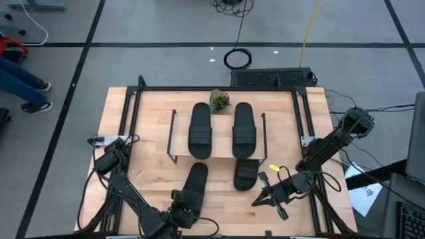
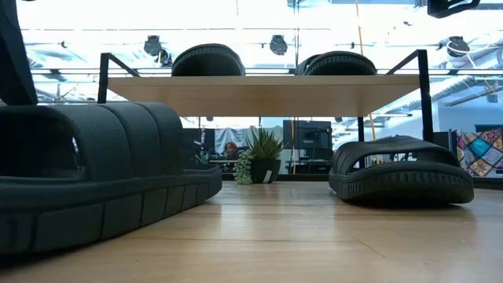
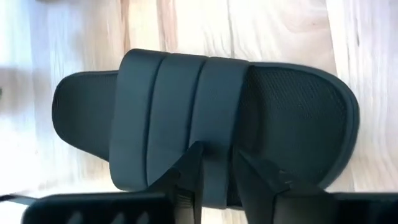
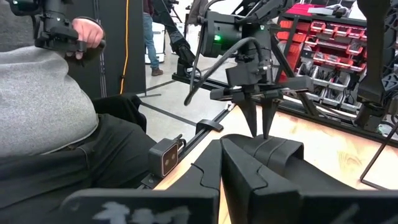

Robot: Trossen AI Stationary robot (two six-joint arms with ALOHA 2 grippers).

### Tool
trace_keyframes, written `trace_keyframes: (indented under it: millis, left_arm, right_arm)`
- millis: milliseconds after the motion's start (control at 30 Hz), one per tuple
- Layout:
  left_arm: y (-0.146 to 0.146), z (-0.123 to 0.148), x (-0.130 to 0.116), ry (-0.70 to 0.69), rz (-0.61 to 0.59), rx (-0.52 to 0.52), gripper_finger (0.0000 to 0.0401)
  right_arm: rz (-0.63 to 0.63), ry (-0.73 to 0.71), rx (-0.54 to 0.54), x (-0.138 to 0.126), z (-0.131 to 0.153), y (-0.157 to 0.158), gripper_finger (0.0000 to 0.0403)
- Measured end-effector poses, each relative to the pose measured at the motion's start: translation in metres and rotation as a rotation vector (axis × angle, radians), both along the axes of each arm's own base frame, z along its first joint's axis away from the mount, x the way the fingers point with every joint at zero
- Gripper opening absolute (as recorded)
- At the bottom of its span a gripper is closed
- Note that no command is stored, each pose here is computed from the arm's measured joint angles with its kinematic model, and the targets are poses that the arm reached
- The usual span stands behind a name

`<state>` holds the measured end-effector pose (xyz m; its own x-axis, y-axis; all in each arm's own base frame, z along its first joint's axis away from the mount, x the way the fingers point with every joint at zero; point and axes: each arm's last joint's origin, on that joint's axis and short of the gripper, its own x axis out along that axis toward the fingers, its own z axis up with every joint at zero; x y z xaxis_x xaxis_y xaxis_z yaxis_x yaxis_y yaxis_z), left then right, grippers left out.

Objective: Pick and place slides into the shelf
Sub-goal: Put the black slide under the shelf

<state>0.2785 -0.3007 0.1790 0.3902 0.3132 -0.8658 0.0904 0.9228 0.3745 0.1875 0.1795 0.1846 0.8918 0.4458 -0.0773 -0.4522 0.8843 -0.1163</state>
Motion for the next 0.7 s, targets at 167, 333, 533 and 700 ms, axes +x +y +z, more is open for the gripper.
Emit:
trace_keyframes:
  millis: [167, 333, 533, 700]
  left_arm:
    - [-0.008, 0.001, -0.01, -0.013, -0.082, 0.055, 0.0155]
    - [-0.012, 0.001, -0.014, -0.032, -0.099, 0.074, 0.0248]
    - [-0.011, 0.003, -0.012, -0.107, -0.103, 0.144, 0.034]
    - [-0.009, -0.004, -0.008, -0.093, -0.134, 0.197, 0.0366]
  right_arm:
    - [0.0, 0.0, 0.0, 0.0, 0.0, 0.0, 0.0]
    - [0.001, 0.0, 0.0, 0.0, 0.0, 0.0, 0.0]
    - [0.001, 0.0, 0.0, 0.0, 0.0, 0.0, 0.0]
    - [0.001, 0.001, 0.0, 0.0, 0.0, 0.0, 0.0]
